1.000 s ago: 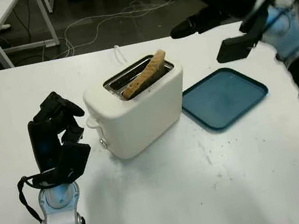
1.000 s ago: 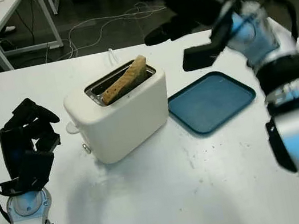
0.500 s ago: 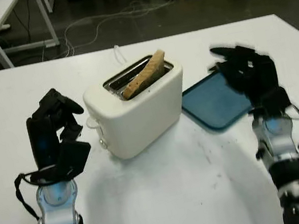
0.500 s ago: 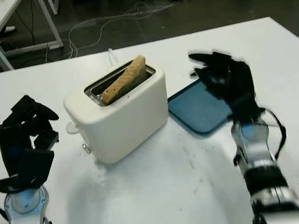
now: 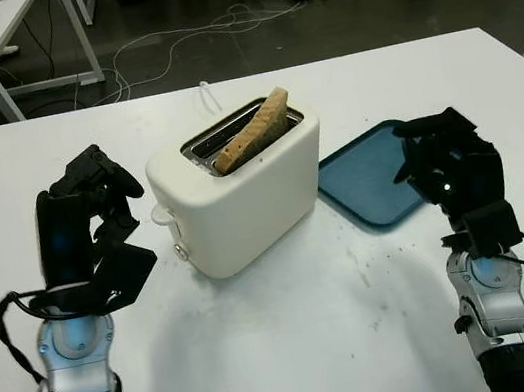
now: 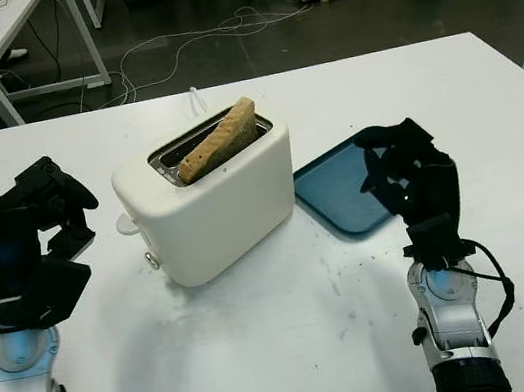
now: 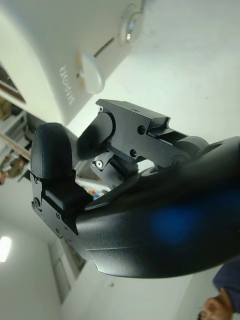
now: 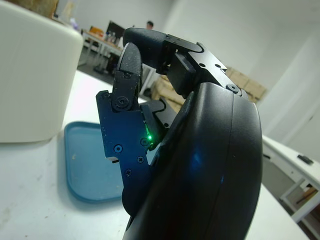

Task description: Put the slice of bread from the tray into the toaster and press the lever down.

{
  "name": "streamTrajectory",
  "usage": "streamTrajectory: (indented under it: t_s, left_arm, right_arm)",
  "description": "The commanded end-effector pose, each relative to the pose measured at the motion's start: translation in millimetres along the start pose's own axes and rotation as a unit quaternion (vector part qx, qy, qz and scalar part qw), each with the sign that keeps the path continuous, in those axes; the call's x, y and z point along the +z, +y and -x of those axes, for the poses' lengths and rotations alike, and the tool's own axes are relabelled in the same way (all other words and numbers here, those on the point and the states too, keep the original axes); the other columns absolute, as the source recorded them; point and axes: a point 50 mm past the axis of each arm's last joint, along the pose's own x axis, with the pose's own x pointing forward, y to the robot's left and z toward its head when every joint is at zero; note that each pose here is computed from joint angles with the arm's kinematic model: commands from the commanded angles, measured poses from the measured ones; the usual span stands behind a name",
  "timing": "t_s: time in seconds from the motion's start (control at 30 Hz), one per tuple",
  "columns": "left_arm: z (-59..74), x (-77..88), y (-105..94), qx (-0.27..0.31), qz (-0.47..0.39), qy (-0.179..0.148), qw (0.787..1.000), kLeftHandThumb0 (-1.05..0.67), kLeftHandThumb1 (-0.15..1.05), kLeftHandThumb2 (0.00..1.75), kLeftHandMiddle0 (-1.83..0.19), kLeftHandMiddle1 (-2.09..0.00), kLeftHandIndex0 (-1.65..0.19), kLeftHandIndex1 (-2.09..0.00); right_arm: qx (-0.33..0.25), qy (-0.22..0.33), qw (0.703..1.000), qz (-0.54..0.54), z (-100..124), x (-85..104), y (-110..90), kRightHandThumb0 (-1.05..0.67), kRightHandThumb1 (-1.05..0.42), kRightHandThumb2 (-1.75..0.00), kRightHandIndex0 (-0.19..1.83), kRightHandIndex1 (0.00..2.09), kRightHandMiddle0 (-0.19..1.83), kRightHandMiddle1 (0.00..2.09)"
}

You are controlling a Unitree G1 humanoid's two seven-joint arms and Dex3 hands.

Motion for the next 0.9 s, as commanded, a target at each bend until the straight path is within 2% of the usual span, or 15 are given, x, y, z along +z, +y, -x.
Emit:
streamTrajectory:
  t_s: [0.0, 0.13, 0.3, 0.43, 0.57, 0.63, 0.87]
  left_arm:
    - [0.2, 3.9, 4.8, -0.018, -0.020, -0.005, 1.000, 0.02, 0.65, 1.08, -1.13, -1.75, -0.68, -1.51]
    - [0.6, 8.3, 13.3, -0.058, -0.061, -0.018, 0.996, 0.05, 0.62, 1.03, -1.12, -1.75, -0.78, -1.04]
    - [-2.2, 15.0, 17.9, -0.102, -0.124, -0.038, 0.986, 0.05, 0.58, 0.88, -1.08, -1.75, -0.91, -0.64]
    - [-6.0, 16.2, 16.3, -0.131, -0.180, -0.049, 0.974, -0.01, 0.66, 0.55, -1.06, -1.60, -1.05, -0.33]
    - [-9.7, 15.2, 14.4, -0.169, -0.230, -0.052, 0.957, 0.02, 0.75, 0.25, -1.11, -1.45, -1.06, -0.14]
    - [-11.0, 14.9, 13.7, -0.184, -0.240, -0.049, 0.952, 0.04, 0.78, 0.17, -1.14, -1.42, -1.07, -0.10]
    - [-11.9, 14.2, 14.1, -0.202, -0.278, -0.040, 0.938, 0.04, 0.81, 0.08, -1.18, -1.38, -1.11, -0.07]
  right_arm:
    - [0.005, -0.012, 1.000, 0.016, -9, 8.2, -6, -0.44, -0.92, -0.43, 0.84, 1.75, 0.69, 1.50]
    - [0.027, -0.021, 0.999, 0.019, -18, 12.7, -9, -0.41, -0.92, -0.40, 0.80, 1.75, 0.71, 1.41]
    - [0.038, -0.024, 0.998, 0.033, -23, 13.2, -6, -0.43, -0.92, -0.38, 0.82, 1.73, 0.78, 1.28]
    - [0.039, -0.030, 0.998, 0.033, -24, 13.8, -4, -0.41, -0.92, -0.38, 0.81, 1.74, 0.77, 1.27]
    - [0.039, -0.031, 0.998, 0.027, -24, 14.7, -4, -0.39, -0.92, -0.37, 0.82, 1.75, 0.75, 1.30]
    - [0.040, -0.031, 0.998, 0.027, -24, 14.7, -4, -0.38, -0.92, -0.37, 0.82, 1.75, 0.74, 1.31]
    - [0.047, -0.032, 0.998, 0.036, -22, 14.5, -4, -0.38, -0.92, -0.36, 0.81, 1.75, 0.73, 1.30]
